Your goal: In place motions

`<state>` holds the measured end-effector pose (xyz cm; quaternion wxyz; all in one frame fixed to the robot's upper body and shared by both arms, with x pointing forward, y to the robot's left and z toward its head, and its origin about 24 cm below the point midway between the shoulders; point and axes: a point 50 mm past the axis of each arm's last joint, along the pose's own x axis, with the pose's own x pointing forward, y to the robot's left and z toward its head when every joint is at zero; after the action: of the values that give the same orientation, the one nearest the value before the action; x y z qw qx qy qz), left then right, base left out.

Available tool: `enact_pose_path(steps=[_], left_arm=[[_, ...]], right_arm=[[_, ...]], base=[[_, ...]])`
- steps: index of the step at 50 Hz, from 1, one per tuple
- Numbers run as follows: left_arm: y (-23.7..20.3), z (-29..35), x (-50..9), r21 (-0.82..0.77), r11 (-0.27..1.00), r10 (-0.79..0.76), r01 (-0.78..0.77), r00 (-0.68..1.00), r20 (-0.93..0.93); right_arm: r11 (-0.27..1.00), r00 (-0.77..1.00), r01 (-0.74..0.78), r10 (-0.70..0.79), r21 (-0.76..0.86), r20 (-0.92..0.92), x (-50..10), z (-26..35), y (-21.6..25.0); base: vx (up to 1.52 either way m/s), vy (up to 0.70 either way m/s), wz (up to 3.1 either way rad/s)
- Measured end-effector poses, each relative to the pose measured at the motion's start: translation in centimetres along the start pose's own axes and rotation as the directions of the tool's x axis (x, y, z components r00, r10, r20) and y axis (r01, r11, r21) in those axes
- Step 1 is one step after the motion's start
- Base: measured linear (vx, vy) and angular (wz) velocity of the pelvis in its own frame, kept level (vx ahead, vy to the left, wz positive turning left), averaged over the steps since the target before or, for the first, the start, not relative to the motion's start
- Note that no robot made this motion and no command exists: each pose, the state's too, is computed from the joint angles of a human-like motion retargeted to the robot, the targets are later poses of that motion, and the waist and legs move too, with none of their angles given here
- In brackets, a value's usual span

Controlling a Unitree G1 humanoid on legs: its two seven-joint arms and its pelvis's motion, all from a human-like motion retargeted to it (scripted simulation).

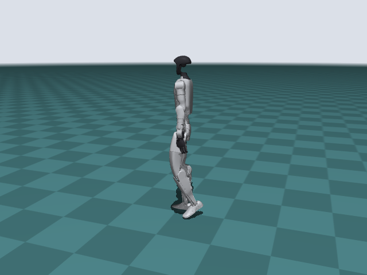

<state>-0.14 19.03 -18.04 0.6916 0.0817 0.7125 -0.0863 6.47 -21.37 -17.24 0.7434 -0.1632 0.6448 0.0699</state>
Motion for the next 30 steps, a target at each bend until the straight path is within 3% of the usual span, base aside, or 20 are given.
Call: enact_pose_path(steps=[9,22,30], left_arm=[[-1.1,-0.1,0.1,0.033,0.999,-0.036,0.036,0.999,0.006],[-0.6,-0.2,0.0,-0.014,0.999,-0.038,0.038,0.999,0.010],[1.0,1.6,-0.2,0.030,0.999,-0.014,0.012,0.997,0.070]], right_arm=[[1.000,1.000,-0.012,0.012,0.014,-0.008,0.0,-0.3,0.3],[0.998,0.947,-0.052,0.063,0.043,-0.315,-1.2,-8.3,2.0],[0.993,0.953,-0.040,0.071,0.112,-0.293,-1.0,-7.7,1.9]], base=[[0.17,0.01,-0.45],[0.12,0.05,0.07],[-0.06,0.01,1.32]])
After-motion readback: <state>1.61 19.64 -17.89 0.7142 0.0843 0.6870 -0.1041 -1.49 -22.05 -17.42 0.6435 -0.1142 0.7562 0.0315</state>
